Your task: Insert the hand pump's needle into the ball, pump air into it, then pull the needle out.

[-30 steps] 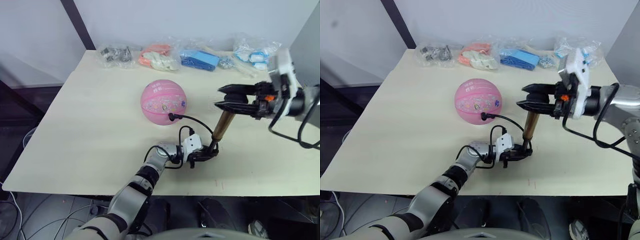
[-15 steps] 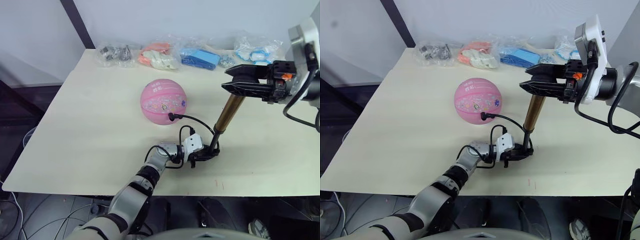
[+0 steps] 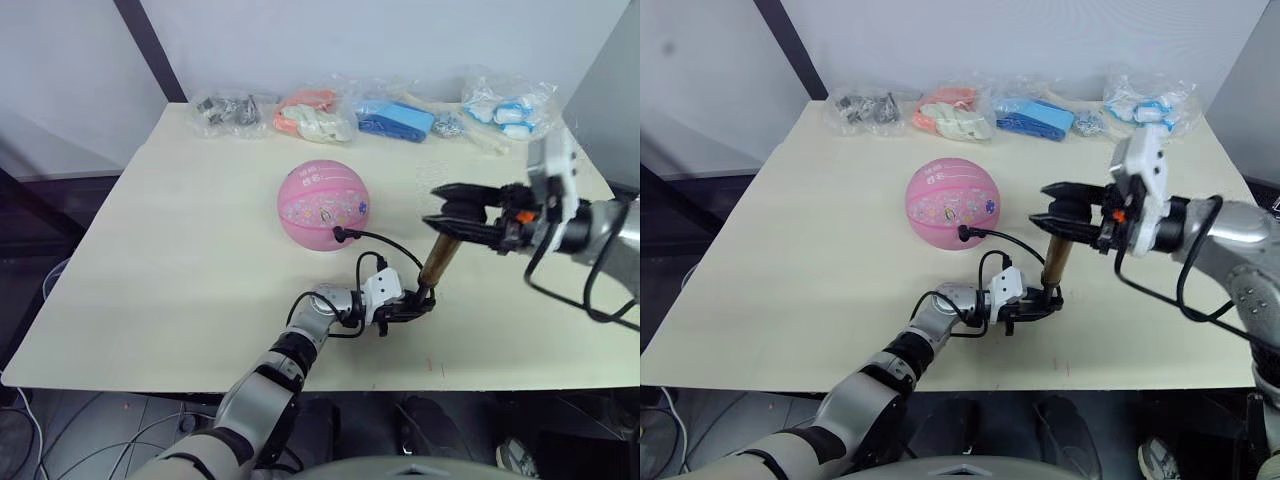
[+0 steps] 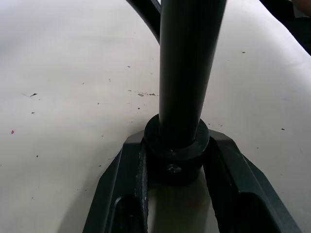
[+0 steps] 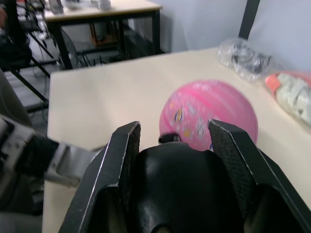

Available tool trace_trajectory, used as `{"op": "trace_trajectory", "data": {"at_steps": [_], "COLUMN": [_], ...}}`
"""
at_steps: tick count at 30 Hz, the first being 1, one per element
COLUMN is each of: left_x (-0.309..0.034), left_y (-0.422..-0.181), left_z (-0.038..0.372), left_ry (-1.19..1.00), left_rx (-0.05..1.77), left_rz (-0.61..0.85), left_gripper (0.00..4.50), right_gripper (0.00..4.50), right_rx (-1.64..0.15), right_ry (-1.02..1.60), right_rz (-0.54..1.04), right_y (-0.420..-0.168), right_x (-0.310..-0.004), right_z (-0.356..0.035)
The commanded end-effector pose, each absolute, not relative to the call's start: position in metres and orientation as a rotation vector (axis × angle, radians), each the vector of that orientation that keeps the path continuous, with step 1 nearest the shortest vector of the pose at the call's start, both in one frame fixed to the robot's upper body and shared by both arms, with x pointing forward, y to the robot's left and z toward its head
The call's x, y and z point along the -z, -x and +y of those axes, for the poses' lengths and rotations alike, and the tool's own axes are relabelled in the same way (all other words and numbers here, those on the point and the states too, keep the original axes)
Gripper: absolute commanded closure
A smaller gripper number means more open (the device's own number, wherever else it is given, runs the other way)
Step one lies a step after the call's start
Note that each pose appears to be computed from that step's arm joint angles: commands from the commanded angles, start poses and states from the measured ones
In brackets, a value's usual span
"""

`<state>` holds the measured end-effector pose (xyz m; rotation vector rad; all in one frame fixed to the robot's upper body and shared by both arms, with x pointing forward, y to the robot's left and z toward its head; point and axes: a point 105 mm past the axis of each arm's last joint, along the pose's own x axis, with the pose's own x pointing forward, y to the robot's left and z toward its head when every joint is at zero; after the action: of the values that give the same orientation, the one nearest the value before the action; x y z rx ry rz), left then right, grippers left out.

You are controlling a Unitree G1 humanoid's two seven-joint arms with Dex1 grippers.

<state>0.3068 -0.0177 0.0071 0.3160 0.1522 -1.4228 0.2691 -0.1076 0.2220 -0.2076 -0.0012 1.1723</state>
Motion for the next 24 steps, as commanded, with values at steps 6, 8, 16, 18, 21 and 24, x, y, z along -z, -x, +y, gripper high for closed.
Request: {"op": "trace_trajectory", "data": {"at_steps": [6, 8, 16, 18, 21, 24], "left_x": [0.014, 0.014, 0.013, 0.013, 0.014, 0.014], "left_y": [-0.295, -0.296, -0.298, -0.299, -0.299, -0.298], "left_z": [-0.010, -0.010, -0.008, -0.008, -0.008, -0.009], "left_ry": [-0.307, -0.307, -0.307, -0.307, -0.309, -0.309], "left_rx": [1.438, 1.437, 1.429, 1.428, 1.431, 1.435], "left_rz": [0.252, 0.252, 0.258, 0.260, 0.262, 0.260], "left_gripper": [3.38, 3.38, 3.38, 3.38, 3.38, 3.38], "right_gripper": [2.76, 2.76, 2.76, 2.76, 2.76, 2.76], "right_rx": [-1.089, -1.073, -1.067, -1.079, -1.112, -1.143], "right_ry": [0.192, 0.194, 0.131, 0.132, 0.137, 0.148], "right_rz": [0.135, 0.142, 0.005, -0.031, -0.078, -0.128], "right_y": [-0.274, -0.275, -0.282, -0.281, -0.275, -0.266], "right_x": [-0.139, -0.129, -0.178, -0.198, -0.231, -0.272], "right_z": [-0.098, -0.098, -0.099, -0.102, -0.107, -0.117]}}
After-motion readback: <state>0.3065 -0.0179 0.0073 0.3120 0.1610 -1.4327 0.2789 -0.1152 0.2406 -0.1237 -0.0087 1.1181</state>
